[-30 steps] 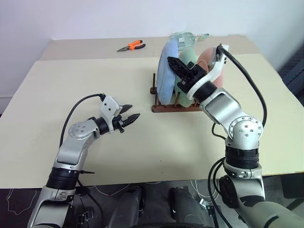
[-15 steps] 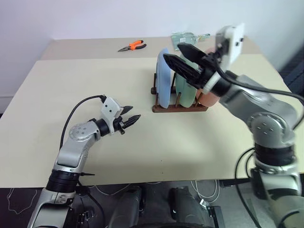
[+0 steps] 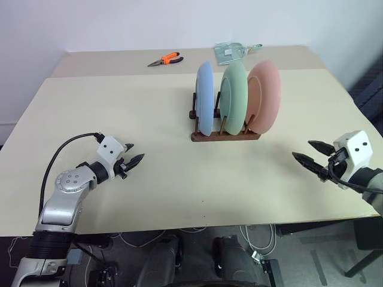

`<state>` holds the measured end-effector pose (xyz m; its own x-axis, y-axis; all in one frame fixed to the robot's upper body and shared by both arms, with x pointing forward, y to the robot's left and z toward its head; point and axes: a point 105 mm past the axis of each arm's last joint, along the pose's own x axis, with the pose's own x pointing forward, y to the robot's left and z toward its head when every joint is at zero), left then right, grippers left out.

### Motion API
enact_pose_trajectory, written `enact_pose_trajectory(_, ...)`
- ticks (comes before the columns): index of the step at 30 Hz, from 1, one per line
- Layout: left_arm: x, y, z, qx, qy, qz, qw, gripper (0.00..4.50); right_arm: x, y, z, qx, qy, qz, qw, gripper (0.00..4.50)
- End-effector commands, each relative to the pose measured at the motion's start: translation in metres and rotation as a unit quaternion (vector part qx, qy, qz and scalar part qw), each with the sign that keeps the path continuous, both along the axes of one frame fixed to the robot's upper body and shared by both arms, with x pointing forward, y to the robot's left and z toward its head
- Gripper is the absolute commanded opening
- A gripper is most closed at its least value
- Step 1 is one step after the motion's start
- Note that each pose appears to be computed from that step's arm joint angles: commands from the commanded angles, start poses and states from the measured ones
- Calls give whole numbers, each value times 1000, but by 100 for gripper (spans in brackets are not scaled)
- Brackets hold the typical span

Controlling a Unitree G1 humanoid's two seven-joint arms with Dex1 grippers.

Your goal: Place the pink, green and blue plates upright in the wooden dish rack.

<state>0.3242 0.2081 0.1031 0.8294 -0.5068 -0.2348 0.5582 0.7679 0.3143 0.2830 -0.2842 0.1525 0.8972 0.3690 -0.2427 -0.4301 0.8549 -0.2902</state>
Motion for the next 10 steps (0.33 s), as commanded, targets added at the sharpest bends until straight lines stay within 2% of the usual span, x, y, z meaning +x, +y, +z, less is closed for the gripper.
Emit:
enact_pose_trajectory(1, -2, 2, 9, -3, -24, 8, 1000, 241, 9, 7, -1, -23, -16, 24, 999, 285)
enact_pose_trajectory(10, -10, -6, 8, -20, -34, 28, 999, 241, 40, 2, -16, -12, -29, 8, 999, 285)
